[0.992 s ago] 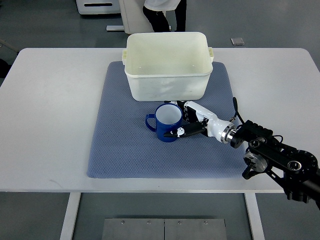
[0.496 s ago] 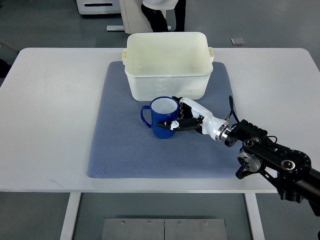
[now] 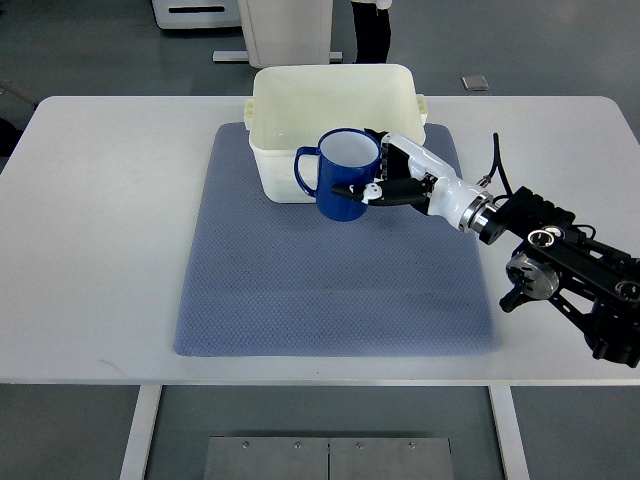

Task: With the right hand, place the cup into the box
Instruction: 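Lift the blue mug with the right hand up over the cream tub, then lower the mug into the cream tub and open the right hand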

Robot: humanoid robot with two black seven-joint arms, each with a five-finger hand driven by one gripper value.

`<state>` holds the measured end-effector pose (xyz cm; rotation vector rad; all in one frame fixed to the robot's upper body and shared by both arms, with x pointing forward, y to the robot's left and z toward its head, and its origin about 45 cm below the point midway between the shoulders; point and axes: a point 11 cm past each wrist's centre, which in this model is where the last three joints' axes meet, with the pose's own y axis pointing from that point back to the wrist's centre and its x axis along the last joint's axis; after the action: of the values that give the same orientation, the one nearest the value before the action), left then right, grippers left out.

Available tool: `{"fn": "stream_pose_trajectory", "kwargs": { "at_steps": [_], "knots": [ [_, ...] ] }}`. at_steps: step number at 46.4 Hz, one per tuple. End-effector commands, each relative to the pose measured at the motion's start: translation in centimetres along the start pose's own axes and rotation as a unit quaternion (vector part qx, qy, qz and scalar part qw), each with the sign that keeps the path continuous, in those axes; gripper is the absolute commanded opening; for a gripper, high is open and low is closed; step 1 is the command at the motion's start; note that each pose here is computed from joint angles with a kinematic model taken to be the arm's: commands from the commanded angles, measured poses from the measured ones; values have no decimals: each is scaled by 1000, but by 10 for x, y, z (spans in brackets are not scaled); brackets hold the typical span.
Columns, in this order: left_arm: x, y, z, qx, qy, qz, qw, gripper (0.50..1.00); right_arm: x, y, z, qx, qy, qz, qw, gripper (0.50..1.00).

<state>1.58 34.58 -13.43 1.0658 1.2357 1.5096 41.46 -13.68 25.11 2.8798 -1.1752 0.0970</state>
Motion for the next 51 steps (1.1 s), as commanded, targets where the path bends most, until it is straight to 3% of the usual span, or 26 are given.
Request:
{"fn": "stream_pose_trajectory", "kwargs": {
  "at_steps": [1, 23, 51],
  "knots": [
    [0, 0, 0, 0, 0, 0, 1000, 1000, 8, -2, -12, 8, 2, 4, 1000, 500],
    [0, 0, 0, 0, 0, 0, 1000, 1000, 53, -27, -69, 25, 7, 57, 998, 500],
    [0, 0, 0, 0, 0, 0, 1000, 1000, 51, -72, -45, -20, -5, 163, 986, 500]
  ]
}}
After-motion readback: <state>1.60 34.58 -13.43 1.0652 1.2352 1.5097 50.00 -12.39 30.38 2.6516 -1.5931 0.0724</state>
